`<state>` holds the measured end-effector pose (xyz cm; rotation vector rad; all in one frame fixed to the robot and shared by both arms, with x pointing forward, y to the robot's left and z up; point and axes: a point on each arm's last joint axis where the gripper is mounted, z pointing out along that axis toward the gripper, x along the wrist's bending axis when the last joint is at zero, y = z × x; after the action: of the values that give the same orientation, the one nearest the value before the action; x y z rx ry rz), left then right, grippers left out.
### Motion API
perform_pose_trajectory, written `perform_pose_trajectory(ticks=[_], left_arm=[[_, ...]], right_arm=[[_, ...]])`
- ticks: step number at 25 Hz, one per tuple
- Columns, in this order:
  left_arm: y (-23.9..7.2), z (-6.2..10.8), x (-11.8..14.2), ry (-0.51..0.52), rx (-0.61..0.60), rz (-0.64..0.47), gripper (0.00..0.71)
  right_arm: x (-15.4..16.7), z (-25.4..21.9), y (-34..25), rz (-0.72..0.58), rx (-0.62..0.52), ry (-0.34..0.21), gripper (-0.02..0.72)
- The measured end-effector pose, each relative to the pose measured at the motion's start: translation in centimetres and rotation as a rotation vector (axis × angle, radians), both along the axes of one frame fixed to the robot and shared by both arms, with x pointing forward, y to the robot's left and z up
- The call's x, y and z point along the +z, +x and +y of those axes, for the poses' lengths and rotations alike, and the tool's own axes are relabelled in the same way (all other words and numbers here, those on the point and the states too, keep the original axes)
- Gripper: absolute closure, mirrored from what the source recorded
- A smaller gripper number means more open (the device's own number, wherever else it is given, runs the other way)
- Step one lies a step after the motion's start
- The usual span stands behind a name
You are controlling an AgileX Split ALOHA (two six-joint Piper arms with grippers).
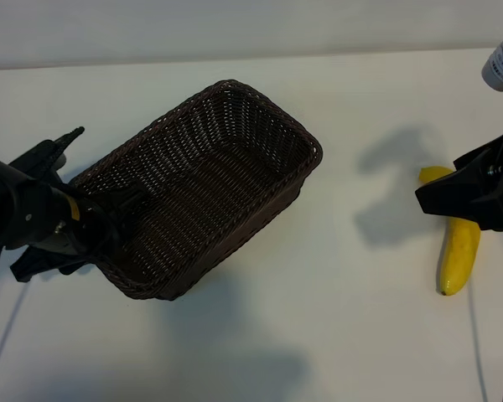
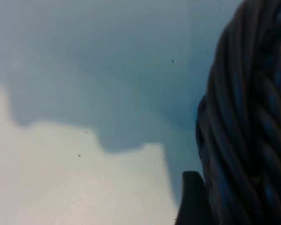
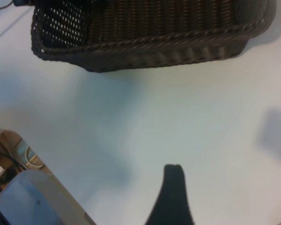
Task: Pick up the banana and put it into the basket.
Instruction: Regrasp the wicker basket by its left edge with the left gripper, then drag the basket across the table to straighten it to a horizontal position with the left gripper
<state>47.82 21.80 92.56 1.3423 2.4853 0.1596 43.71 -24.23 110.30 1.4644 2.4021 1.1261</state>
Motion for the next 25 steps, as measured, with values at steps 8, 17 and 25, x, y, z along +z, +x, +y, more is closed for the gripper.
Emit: perform_pose_trajectory(ticks=[8,17,25], left_arm=[[0.04,-0.13,-0.51,-0.019,0.009,-0.004,0.42],[0.36,-0.42,-0.37,-0.039,-0.008,-0.046,0.557],[0.23,-0.51,0.19,-0.036,-0.084,-0.064,0.557]], right_arm=[[-0.01,0.01,-0.02,0.002,0.001,0.0,0.124],[-0.01,0.0,-0.02,0.002,0.001,-0.001,0.124],[0.02,0.0,-0.01,0.0,0.001,-0.001,0.124]])
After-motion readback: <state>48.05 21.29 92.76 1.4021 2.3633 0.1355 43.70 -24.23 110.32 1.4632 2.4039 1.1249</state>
